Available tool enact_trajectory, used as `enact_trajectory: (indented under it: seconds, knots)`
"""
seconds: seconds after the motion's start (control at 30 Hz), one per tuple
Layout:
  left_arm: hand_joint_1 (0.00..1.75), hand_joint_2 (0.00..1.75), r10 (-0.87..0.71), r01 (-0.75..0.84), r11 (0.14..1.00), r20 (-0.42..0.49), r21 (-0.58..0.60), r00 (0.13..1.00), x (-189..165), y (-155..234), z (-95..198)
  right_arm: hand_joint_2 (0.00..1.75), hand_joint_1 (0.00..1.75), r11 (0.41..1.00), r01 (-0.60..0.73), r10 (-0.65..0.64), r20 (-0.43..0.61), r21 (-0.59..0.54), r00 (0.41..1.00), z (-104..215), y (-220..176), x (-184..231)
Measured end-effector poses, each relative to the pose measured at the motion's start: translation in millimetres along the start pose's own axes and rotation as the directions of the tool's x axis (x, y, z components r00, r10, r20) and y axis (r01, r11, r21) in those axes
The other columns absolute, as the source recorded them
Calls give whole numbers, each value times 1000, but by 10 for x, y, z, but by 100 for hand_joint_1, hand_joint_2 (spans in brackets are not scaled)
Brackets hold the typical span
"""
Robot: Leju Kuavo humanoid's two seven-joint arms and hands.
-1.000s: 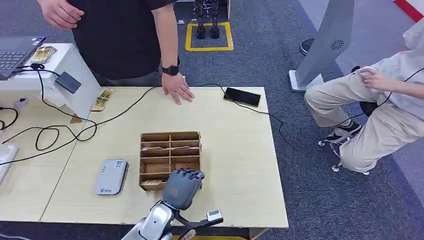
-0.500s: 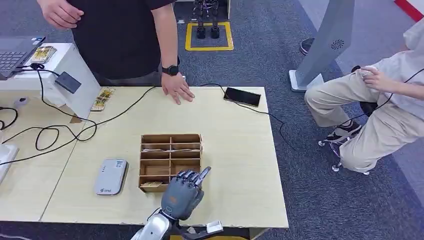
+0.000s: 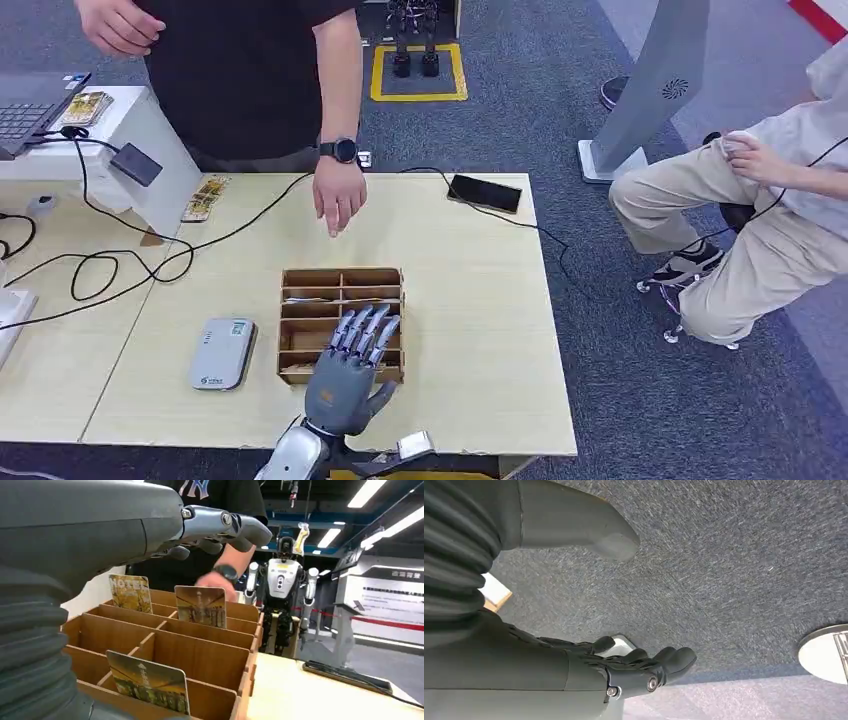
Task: Pass the card to the sensor for recognition and then transmit it.
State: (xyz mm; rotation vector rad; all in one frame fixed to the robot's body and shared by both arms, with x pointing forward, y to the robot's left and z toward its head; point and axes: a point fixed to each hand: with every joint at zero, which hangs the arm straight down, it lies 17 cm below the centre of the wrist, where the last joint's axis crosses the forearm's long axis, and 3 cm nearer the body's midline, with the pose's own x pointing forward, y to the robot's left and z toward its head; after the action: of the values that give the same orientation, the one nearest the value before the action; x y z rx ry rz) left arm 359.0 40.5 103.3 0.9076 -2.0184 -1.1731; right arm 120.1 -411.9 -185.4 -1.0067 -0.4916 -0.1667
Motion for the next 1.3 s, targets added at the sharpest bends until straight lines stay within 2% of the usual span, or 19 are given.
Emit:
enact_trajectory:
  seconds: [0.57,0.77,0.9,1.07,1.3]
  knots:
    - [0,175,-20,20,999,-16,37,1000,-113,150,-12,175,0,1000,2,-2,-9,-1,1000,-1,-3,-15]
    - [0,175,-37,39,999,-99,20,994,-314,123,74,175,0,1000,5,-5,-12,-3,1000,0,-5,-20]
    - [0,175,-87,89,996,-277,-4,957,-696,120,155,175,0,1000,2,-2,-7,0,1000,2,0,-14]
    - [0,175,-111,107,994,-185,-33,976,-419,14,124,175,0,1000,1,-1,-5,3,1000,6,10,-7]
    - [0,175,-128,123,991,-100,-57,987,-239,-83,142,175,0,1000,3,-3,-5,2,1000,6,9,-7]
